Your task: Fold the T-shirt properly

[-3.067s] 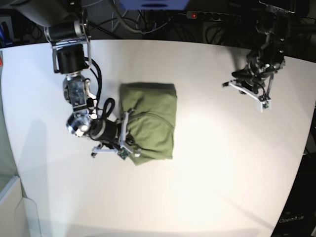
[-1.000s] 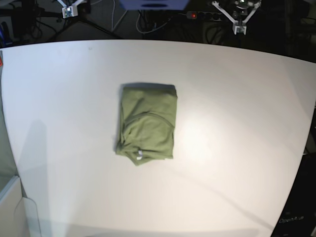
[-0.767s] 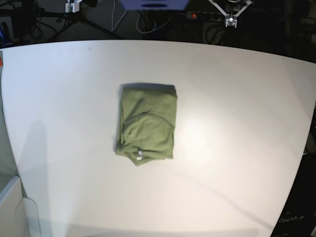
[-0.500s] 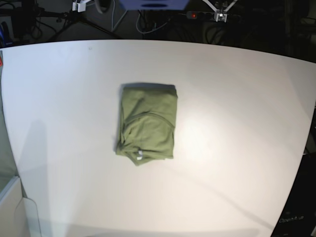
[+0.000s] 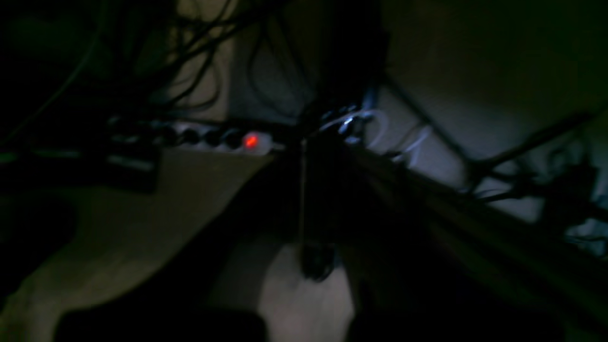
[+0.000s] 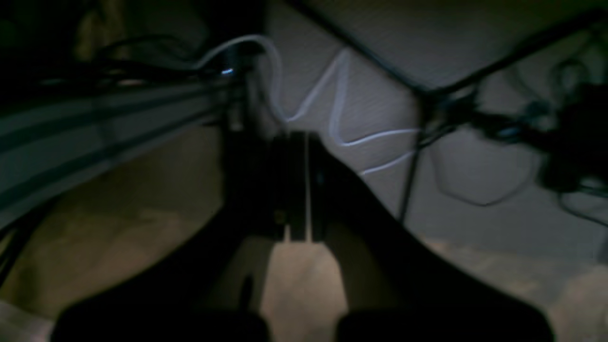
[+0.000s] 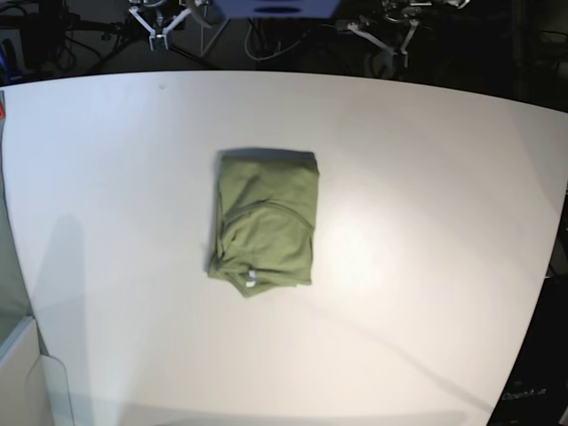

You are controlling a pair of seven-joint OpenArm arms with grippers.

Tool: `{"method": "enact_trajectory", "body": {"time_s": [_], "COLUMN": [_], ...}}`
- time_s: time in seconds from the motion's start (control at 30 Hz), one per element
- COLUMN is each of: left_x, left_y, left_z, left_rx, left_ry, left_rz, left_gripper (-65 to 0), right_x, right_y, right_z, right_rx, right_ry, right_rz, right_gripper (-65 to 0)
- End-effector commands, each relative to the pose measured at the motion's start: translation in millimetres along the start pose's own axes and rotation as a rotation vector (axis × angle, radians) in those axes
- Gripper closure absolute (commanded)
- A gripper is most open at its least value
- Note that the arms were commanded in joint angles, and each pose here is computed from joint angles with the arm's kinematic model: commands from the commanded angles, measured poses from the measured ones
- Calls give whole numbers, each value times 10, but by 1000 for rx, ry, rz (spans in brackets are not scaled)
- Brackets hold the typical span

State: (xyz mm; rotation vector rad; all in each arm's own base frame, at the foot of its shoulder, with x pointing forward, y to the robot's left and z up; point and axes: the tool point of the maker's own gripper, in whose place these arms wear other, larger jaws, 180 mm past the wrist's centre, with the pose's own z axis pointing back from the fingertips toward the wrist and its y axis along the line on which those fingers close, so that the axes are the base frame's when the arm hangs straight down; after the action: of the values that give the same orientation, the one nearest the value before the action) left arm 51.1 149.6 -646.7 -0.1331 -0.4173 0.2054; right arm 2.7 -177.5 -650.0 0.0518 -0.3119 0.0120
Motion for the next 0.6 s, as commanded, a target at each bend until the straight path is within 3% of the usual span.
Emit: {"method": "enact_trajectory", "body": {"time_s": [0.0,0.3,0.57], "left_x": [-35,-26,-6], "left_y": [47,152,120], "left_z": [10,-67,-71], "left_rx": [7,15,9], "left_ry": [21,200,171], "left_rz": [-1,-27,-25], "left_gripper": [-22,-25,-26], "right_x": [-58,26,66], "right_y": [-42,-40,-44], "right_z": [16,-61,-76], "right_rx": [-12,-89,-97], "right_ry": [19,52,48], "right_rz": [1,39,31], "right_gripper": [-7,-20,-23]}}
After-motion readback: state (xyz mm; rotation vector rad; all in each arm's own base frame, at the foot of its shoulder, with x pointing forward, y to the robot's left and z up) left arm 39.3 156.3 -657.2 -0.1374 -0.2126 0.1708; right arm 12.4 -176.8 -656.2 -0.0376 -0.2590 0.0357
